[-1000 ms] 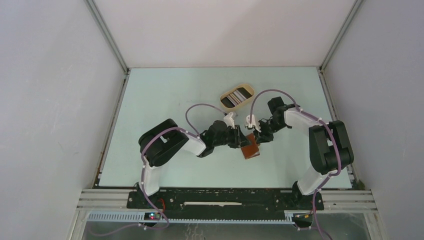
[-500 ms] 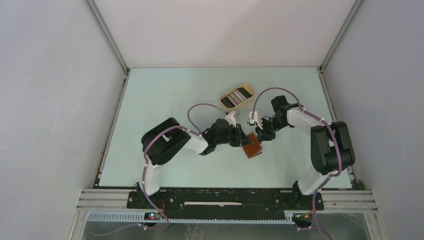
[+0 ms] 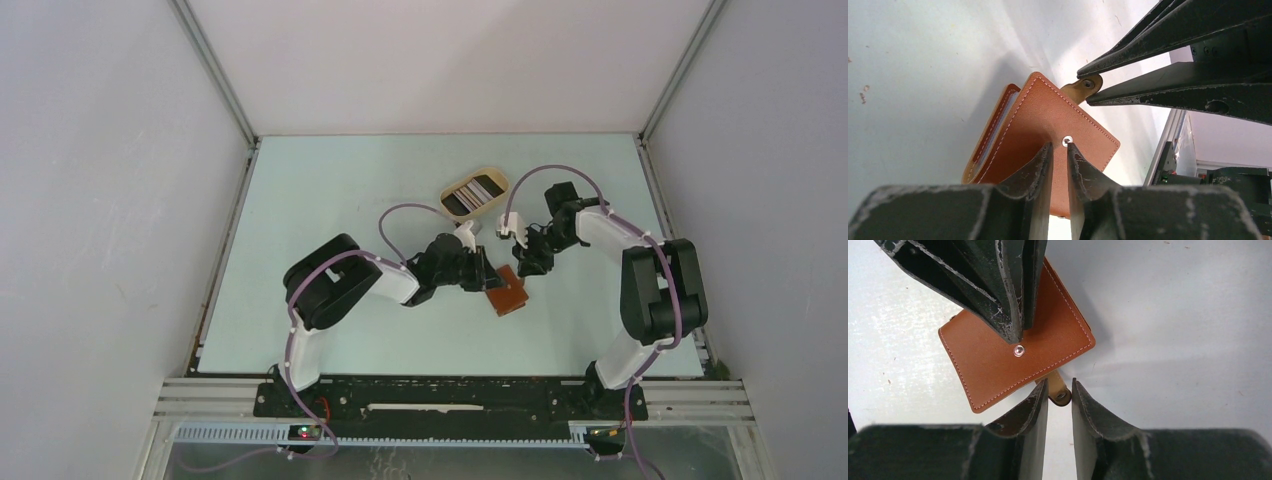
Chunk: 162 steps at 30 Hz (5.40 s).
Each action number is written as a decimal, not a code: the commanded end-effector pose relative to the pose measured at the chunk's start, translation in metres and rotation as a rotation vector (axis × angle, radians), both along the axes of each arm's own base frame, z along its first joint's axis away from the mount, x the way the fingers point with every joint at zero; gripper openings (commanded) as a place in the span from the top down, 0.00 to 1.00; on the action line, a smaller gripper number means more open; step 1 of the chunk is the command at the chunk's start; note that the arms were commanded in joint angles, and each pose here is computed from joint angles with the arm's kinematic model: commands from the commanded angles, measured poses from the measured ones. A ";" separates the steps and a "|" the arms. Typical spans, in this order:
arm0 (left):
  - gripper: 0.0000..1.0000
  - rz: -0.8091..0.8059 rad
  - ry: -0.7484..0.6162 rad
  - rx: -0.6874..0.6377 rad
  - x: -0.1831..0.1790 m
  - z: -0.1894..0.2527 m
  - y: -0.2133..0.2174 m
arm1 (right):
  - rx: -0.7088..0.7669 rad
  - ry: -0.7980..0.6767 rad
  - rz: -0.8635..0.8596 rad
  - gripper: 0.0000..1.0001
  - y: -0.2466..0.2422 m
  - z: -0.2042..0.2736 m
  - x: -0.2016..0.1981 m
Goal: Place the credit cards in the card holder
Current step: Close the card holder at the center of the board.
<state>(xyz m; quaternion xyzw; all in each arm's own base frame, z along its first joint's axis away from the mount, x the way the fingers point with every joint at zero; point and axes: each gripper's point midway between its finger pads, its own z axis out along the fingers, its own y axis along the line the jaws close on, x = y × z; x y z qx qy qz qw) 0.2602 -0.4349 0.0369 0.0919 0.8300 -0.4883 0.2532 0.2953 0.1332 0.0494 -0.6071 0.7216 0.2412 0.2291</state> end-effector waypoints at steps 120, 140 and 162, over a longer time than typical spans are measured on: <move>0.32 0.093 -0.644 0.003 0.002 0.113 0.087 | -0.182 0.020 -0.554 1.00 0.030 0.016 -0.005; 0.71 -0.057 -0.457 -0.111 -0.002 0.094 0.033 | -0.169 0.058 -0.549 1.00 0.026 0.018 -0.006; 0.91 -0.047 -0.220 -0.062 0.015 0.035 0.002 | -0.122 0.102 -0.559 1.00 0.018 0.023 -0.006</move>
